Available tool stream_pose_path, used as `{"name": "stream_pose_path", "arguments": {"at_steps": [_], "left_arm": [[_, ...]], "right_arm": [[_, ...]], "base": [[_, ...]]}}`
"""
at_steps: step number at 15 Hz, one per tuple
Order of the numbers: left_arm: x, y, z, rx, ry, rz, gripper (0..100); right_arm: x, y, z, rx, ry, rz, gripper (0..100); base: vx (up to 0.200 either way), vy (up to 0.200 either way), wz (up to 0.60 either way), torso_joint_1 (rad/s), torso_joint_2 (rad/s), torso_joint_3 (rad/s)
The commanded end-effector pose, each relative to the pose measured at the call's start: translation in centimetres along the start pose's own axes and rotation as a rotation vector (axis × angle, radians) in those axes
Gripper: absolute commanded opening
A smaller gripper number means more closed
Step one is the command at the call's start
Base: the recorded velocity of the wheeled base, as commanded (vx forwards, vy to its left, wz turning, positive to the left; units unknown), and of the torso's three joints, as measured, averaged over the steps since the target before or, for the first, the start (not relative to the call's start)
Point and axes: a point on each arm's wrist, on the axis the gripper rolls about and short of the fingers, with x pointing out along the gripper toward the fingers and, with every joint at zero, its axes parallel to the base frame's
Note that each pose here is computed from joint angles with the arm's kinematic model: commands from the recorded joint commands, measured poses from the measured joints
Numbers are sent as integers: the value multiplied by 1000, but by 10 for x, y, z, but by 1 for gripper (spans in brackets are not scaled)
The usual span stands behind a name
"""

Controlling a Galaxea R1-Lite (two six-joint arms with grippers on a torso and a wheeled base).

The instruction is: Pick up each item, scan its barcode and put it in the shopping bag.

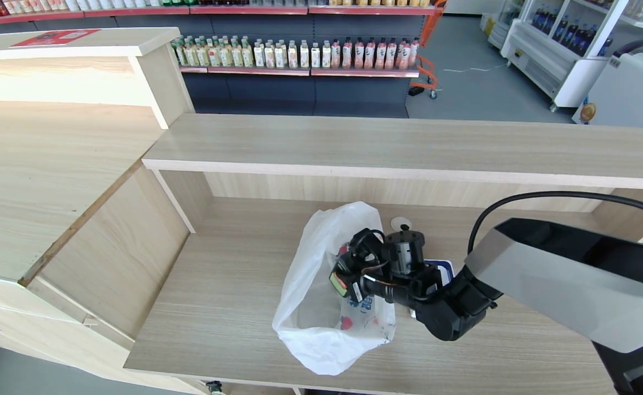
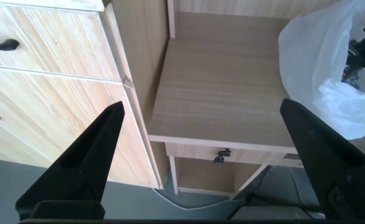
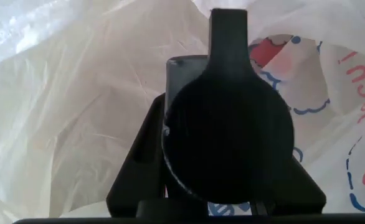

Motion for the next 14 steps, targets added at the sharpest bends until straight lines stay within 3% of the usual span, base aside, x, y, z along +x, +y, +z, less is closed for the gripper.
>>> {"name": "stream_pose_path", "arguments": {"at_steps": [1, 7, 10, 12, 14], "left_arm": [[0, 0, 0, 0, 0, 1, 100], [0, 0, 0, 0, 0, 1, 100], [0, 0, 0, 0, 0, 1, 100], [0, 0, 0, 0, 0, 1, 100], [0, 0, 0, 0, 0, 1, 100]], "right_arm": [[2, -3, 5, 13, -23, -4, 100], [-33, -10, 70, 370, -161, 71, 100], [-69, -35, 88, 482, -156, 13, 100], [-117, -42, 105, 571, -169, -15, 100], [-172, -42, 105, 578, -176, -43, 100]], "base": [[0, 0, 0, 0, 0, 0], [0, 0, 0, 0, 0, 0], [0, 0, 0, 0, 0, 0], [0, 0, 0, 0, 0, 0], [0, 0, 0, 0, 0, 0]]}}
